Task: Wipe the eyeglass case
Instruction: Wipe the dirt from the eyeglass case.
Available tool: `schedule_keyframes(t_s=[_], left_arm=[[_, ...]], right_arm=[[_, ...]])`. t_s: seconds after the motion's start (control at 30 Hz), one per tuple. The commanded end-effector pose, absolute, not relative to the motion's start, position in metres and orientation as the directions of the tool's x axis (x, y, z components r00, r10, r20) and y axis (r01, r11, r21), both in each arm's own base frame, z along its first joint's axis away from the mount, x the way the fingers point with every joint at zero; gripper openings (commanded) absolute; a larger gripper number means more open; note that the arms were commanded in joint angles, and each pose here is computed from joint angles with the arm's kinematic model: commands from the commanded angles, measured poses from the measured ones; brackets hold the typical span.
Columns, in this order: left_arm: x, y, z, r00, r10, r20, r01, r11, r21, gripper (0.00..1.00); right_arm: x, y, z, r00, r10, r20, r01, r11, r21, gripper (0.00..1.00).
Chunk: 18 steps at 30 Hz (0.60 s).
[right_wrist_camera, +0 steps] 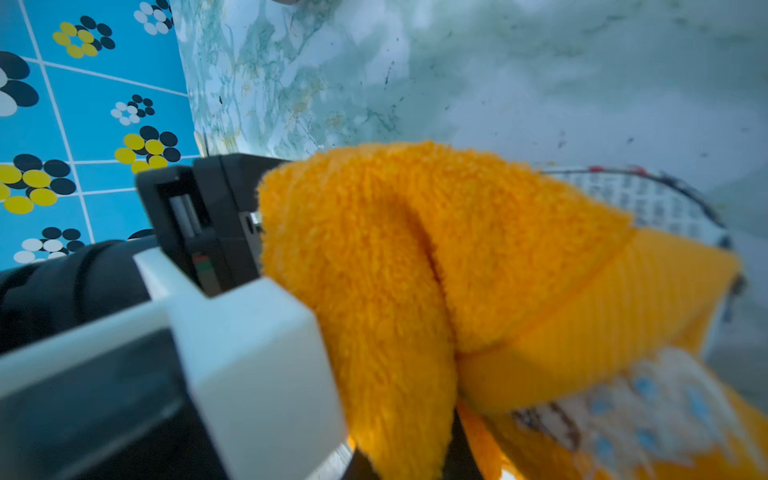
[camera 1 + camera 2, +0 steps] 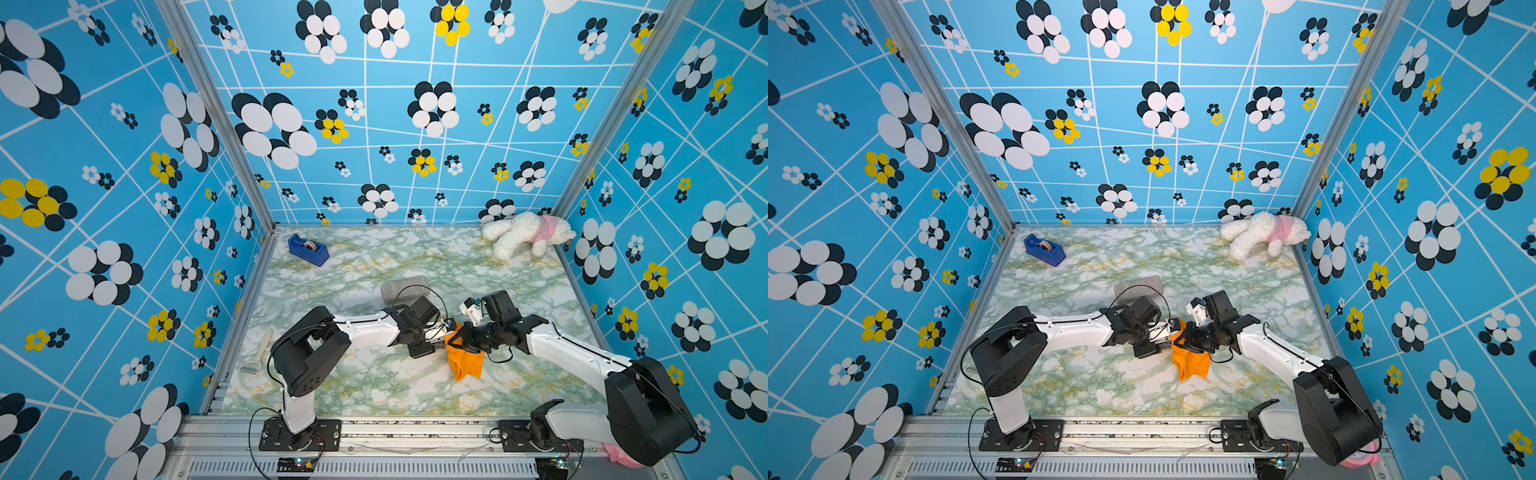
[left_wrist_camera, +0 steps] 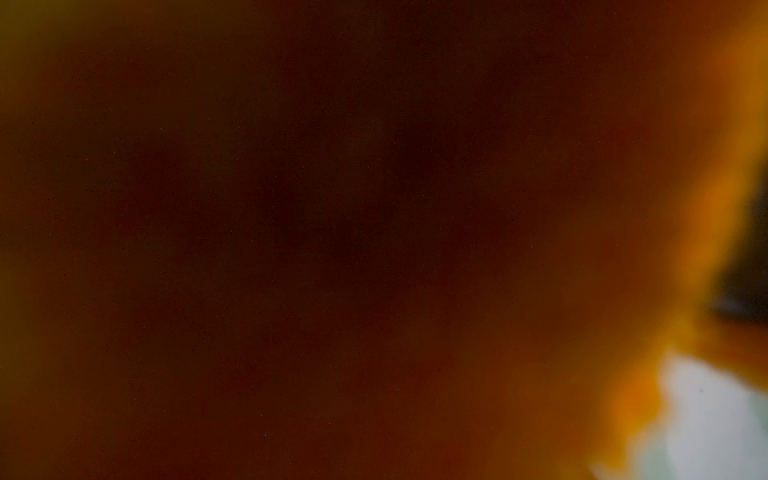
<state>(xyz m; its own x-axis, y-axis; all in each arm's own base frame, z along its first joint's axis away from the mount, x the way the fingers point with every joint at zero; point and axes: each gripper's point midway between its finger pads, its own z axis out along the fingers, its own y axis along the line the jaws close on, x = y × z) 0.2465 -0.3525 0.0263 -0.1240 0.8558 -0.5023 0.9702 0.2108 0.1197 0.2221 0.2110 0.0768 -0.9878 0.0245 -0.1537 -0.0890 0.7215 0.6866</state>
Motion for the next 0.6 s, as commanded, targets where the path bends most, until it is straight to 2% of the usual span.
schedule_keyframes(t_s=[0.0, 0.17, 0.3, 0.47, 0.5, 0.57], left_arm=[[0.244, -0.376, 0.037, -0.043, 0.815, -0.577, 0.978, 0.153, 0.143, 0.37], [0.240, -0.383, 0.045, -0.017, 0.771, -0.637, 0.980, 0.141, 0.144, 0.37], [0.242, -0.387, 0.041, -0.012, 0.766, -0.642, 0.980, 0.137, 0.146, 0.36], [0.243, -0.397, 0.052, -0.017, 0.709, -0.705, 0.980, 0.154, 0.130, 0.36], [0.243, -0.397, 0.051, -0.021, 0.713, -0.701, 0.979, 0.156, 0.129, 0.36], [0.243, -0.395, 0.048, -0.025, 0.721, -0.693, 0.979, 0.157, 0.128, 0.35]], right_arm=[[0.232, 0.220, 0.093, -0.982, 0.011, -0.188, -0.130, 0.683, 0.719, 0.00], [0.234, 0.226, 0.084, -0.972, 0.026, -0.235, -0.165, 0.638, 0.752, 0.00], [0.228, 0.235, 0.076, -0.974, 0.033, -0.224, -0.168, 0.561, 0.810, 0.02], [0.230, 0.232, 0.057, -0.980, 0.035, -0.198, -0.136, 0.607, 0.783, 0.11], [0.232, 0.230, 0.053, -0.980, 0.040, -0.196, -0.129, 0.625, 0.770, 0.11], [0.237, 0.226, 0.050, -0.977, 0.044, -0.211, -0.129, 0.662, 0.738, 0.03]])
